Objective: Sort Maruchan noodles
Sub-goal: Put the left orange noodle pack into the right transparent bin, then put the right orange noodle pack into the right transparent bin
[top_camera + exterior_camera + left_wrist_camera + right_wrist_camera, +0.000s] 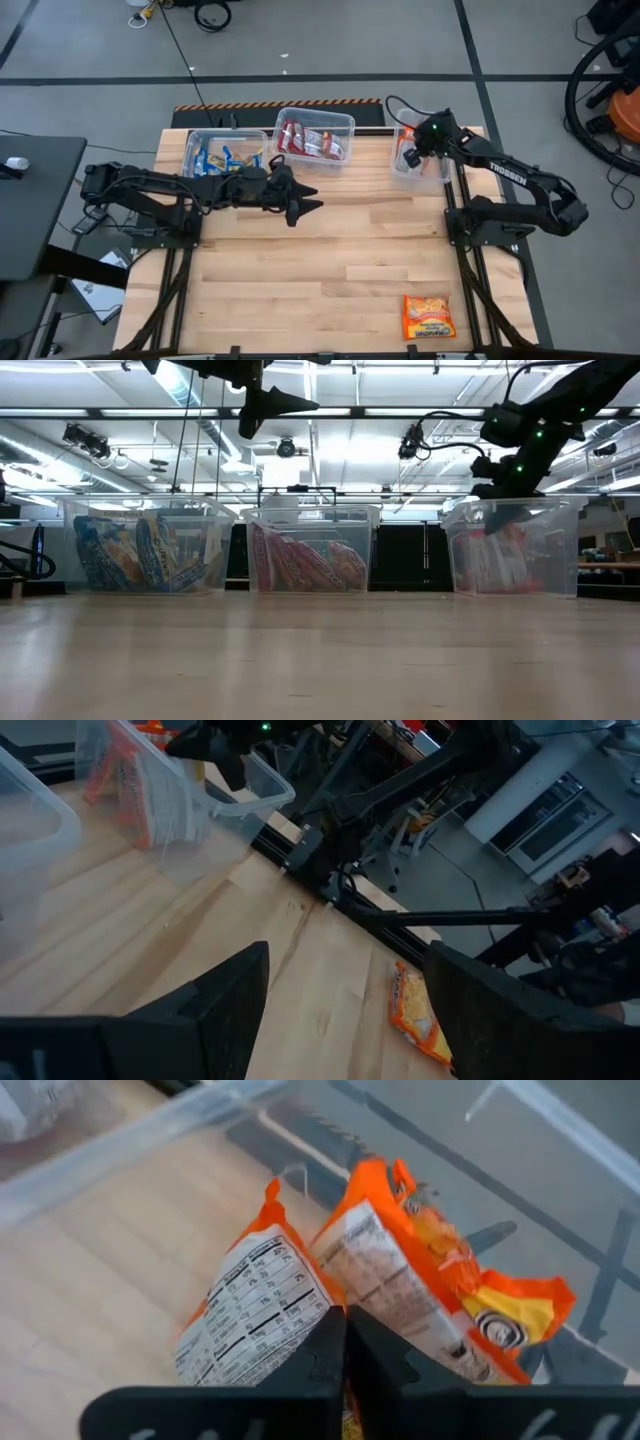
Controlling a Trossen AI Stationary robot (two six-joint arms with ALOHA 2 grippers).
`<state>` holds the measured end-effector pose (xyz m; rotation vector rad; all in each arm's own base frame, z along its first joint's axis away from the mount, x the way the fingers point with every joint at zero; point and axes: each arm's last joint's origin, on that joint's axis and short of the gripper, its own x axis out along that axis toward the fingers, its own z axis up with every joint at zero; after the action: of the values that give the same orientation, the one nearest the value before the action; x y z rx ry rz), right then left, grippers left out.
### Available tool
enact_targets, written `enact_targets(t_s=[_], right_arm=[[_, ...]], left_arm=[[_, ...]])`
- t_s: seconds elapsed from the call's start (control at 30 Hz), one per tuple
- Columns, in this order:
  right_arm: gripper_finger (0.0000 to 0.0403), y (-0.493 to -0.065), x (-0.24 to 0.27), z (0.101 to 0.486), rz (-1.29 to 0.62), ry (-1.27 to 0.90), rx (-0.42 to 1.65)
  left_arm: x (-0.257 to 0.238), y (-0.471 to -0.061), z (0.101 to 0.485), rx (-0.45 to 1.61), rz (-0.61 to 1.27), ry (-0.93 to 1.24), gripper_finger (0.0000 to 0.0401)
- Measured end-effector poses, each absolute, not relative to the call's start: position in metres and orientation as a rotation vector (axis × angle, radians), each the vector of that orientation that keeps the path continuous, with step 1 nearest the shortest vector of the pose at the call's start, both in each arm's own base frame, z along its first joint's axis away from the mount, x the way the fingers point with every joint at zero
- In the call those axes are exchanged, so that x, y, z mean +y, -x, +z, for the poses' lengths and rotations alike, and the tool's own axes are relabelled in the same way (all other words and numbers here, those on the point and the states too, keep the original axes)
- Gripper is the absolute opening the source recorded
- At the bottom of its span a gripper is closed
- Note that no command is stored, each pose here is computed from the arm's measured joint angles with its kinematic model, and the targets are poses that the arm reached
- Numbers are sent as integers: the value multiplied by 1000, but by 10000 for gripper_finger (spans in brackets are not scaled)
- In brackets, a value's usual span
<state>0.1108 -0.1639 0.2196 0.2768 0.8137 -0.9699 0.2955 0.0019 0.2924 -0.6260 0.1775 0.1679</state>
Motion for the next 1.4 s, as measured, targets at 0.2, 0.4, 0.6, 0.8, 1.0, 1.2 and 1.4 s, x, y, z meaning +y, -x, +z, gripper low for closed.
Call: enact_targets(t_s=[0.2,0.4,0.6,0.8,1.0,1.2,1.4], right_arm=[[45,-111,-165,224,-984,-260,770],[91,-108,-160,231,-1004,-243,752],[106,-112,-151,275,-976,-202,644],[105,-132,-124,326,-725,-291,413],[105,-164,-71,358,-417,-331,330],[104,-189,-4,364,-182,-422,360],[104,-209,65,341,-16,-513,526]], left_arm=[[2,-295,292,178,166,628,270],[1,-293,294,195,127,625,270],[0,-281,302,213,114,594,270],[-6,-268,319,149,64,554,270],[-17,-262,326,130,11,524,270],[-39,-260,325,161,-66,517,270],[-69,-253,324,203,-177,507,270]])
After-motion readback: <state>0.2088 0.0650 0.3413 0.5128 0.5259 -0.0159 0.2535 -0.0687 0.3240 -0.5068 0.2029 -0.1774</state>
